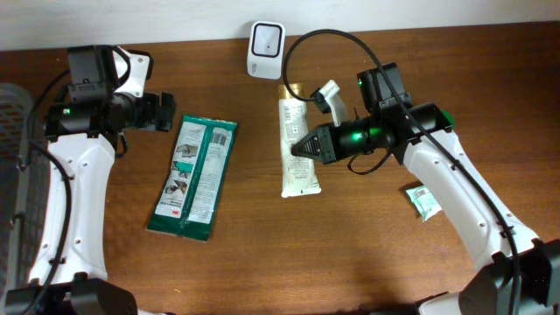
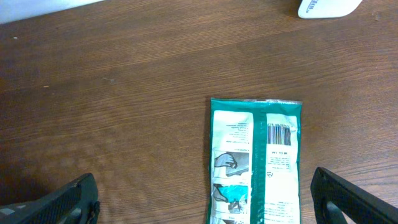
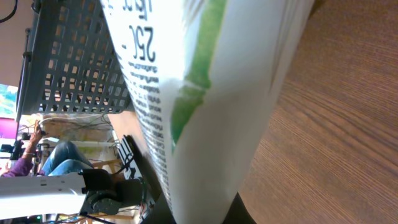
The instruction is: Scan the item barcode
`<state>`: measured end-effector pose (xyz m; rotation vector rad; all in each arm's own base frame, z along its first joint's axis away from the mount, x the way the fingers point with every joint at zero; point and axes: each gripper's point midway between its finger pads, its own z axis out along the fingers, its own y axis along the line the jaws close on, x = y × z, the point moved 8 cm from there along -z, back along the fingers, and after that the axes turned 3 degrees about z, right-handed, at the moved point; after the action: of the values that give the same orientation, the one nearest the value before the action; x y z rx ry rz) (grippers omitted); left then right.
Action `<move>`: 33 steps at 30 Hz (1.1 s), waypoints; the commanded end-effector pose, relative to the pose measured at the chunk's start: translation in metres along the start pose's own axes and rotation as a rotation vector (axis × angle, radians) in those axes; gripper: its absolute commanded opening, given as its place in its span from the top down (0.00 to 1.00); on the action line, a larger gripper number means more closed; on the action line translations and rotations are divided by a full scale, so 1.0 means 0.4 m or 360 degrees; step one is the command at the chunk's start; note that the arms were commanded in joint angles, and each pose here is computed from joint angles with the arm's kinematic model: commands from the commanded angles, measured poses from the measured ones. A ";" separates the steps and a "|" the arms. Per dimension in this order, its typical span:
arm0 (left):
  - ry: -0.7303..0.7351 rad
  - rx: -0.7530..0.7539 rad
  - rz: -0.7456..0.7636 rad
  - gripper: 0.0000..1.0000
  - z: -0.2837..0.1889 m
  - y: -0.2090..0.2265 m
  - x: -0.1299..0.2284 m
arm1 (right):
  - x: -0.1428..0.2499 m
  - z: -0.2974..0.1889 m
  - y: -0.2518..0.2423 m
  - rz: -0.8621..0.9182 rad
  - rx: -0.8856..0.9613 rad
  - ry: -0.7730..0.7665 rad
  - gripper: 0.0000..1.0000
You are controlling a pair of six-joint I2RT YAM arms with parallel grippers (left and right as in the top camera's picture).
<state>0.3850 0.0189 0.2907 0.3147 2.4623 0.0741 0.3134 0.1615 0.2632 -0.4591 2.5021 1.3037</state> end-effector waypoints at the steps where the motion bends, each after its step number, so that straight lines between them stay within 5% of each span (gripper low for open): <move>1: -0.0018 0.0009 0.0021 0.01 -0.006 0.002 -0.004 | -0.016 -0.030 0.044 -0.0015 0.0019 -0.0070 0.96; 4: -0.0018 0.0009 0.0021 0.01 -0.006 0.002 -0.004 | -0.041 -0.050 0.040 0.0023 0.0216 -0.0079 0.96; 9: -0.0018 0.0009 0.0021 0.01 -0.006 0.002 -0.004 | -0.249 -0.035 0.025 -0.0246 0.0767 -0.0065 0.96; 15: -0.0018 0.0008 0.0020 0.01 -0.006 0.002 -0.004 | -0.478 0.150 -0.188 -0.0753 0.1872 -0.0455 0.96; 20: -0.0018 0.0008 0.0021 0.01 -0.006 0.002 -0.004 | -0.545 0.255 -0.347 -0.1237 0.2452 -0.0395 0.96; 28: -0.0018 0.0009 0.0020 0.01 -0.006 0.002 -0.004 | -0.540 0.288 -0.379 -0.1401 0.2535 -0.0243 0.96; 33: -0.0018 0.0009 0.0020 0.01 -0.006 0.002 -0.004 | -0.539 0.284 -0.367 -0.1253 0.2479 -0.0386 0.96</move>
<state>0.3852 0.0189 0.2907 0.3148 2.4615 0.0738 0.5811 0.2043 0.1439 -0.7949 1.9807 -0.8819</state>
